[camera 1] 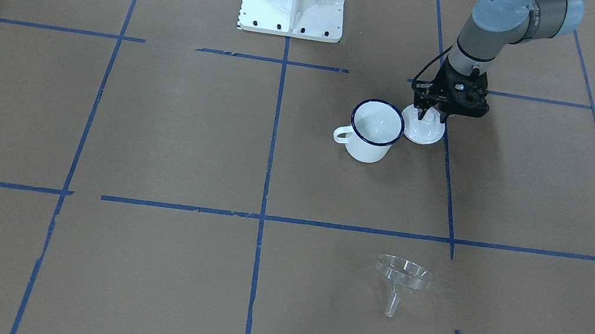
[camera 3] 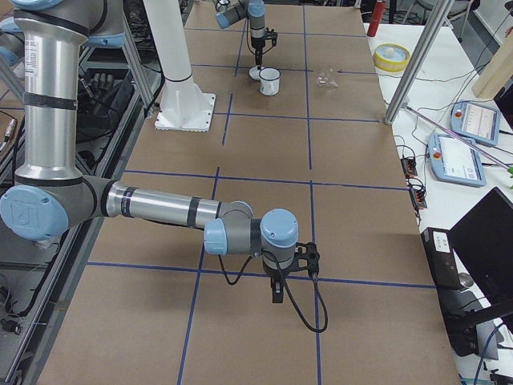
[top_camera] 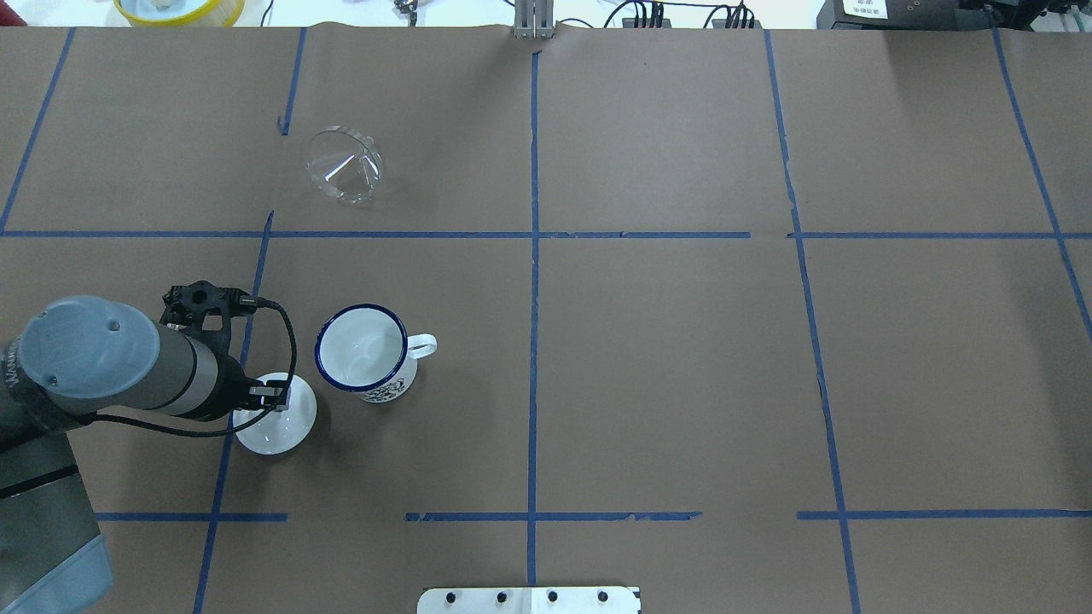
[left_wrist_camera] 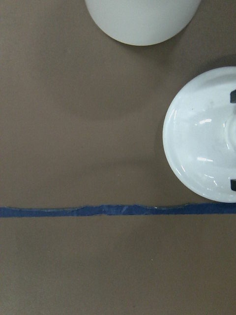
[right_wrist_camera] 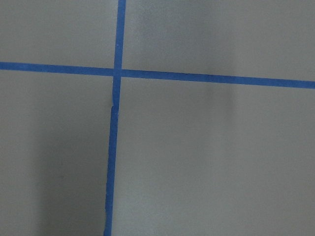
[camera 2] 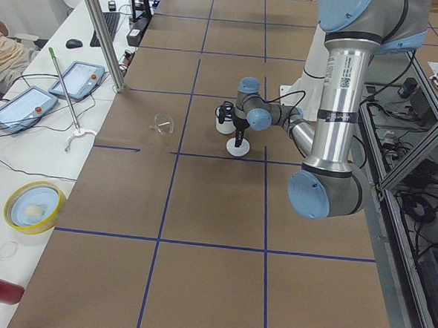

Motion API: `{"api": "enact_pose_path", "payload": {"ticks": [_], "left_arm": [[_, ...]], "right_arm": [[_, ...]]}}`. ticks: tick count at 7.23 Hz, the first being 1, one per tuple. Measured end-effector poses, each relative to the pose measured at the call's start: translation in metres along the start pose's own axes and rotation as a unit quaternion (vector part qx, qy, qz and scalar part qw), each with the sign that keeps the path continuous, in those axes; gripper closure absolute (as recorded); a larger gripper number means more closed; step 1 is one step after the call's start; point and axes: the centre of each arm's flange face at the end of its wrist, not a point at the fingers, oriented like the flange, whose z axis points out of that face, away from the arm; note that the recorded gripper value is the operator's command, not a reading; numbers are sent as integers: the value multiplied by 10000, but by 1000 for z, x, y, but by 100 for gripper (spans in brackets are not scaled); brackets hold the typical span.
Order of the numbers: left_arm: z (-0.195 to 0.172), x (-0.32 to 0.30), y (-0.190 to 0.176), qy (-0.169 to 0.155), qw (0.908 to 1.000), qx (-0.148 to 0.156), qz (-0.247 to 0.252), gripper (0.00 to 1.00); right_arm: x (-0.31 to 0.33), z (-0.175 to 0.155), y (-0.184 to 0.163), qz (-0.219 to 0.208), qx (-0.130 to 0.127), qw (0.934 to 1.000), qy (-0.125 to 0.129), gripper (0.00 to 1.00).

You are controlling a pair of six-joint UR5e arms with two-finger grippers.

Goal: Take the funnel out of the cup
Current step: 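Close the left gripper on the white lid's knob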

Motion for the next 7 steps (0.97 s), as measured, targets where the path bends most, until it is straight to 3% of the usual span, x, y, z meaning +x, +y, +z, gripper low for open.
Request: {"api": "enact_pose_path", "payload": {"ticks": [7], "left_arm": [[2,3,1,9,10000,-19,14,49]], "right_arm": [[0,0,0,0,0,10000,0,0]]}}
